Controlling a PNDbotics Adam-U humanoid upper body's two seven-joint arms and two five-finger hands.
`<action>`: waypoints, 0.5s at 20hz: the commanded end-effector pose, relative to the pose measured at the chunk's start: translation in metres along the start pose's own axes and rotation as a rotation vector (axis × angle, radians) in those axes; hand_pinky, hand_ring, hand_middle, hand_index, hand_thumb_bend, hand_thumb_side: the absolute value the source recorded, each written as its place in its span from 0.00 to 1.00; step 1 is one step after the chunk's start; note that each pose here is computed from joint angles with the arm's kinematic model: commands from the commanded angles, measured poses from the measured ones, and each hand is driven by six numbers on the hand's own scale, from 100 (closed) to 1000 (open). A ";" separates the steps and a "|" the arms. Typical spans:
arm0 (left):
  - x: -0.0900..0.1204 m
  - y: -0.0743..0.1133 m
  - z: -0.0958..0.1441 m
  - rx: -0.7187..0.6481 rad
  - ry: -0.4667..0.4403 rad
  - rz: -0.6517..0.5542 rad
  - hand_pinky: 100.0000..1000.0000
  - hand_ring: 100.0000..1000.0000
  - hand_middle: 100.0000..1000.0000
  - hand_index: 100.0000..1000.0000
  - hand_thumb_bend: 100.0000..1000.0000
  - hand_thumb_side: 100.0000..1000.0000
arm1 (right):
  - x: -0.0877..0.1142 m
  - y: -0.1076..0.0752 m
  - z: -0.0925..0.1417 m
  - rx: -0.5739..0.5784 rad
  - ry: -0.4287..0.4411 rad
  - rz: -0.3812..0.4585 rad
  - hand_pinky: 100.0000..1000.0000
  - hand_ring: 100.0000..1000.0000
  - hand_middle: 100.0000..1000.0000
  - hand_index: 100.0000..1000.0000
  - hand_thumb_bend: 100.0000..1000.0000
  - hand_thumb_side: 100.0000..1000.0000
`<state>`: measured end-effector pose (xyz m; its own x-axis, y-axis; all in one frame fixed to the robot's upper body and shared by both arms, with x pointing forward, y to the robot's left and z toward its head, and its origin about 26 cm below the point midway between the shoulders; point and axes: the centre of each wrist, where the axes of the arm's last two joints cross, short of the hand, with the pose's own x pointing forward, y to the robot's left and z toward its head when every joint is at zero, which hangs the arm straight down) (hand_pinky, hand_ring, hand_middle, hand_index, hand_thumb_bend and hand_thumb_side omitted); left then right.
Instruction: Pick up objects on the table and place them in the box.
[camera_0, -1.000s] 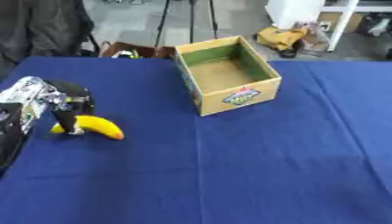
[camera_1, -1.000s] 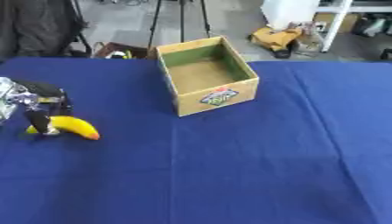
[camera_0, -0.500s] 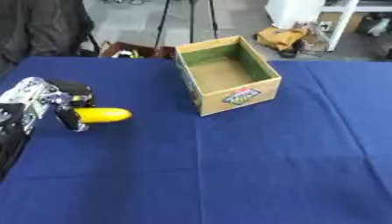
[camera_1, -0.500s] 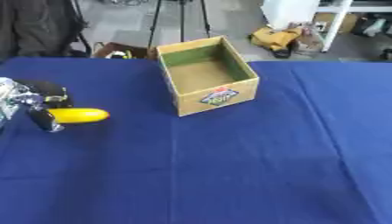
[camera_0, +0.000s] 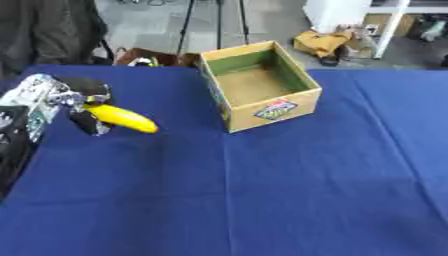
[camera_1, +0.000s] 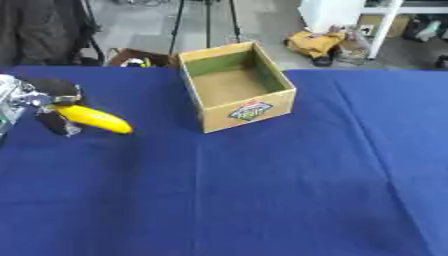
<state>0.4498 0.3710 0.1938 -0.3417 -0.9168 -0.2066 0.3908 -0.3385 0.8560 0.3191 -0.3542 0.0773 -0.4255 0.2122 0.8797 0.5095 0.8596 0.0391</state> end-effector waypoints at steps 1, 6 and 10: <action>-0.005 0.017 0.009 0.063 0.011 0.009 0.52 0.36 0.30 0.42 0.05 0.27 | 0.007 -0.004 -0.008 0.004 -0.031 0.005 0.69 0.64 0.64 0.74 0.00 0.66; -0.004 0.014 0.007 0.041 0.011 0.013 0.50 0.35 0.29 0.41 0.03 0.27 | 0.007 -0.004 -0.008 0.004 -0.030 0.005 0.69 0.64 0.64 0.74 0.00 0.66; -0.005 0.011 0.007 0.038 0.008 0.026 0.47 0.32 0.26 0.39 0.00 0.28 | 0.006 -0.004 -0.007 0.003 -0.028 0.006 0.69 0.64 0.64 0.74 0.00 0.66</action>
<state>0.4505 0.3676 0.1925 -0.3396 -0.9237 -0.1770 0.3916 -0.3100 0.8663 0.3190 -0.3543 0.0769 -0.4253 0.2122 0.8798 0.5088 0.8600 0.0386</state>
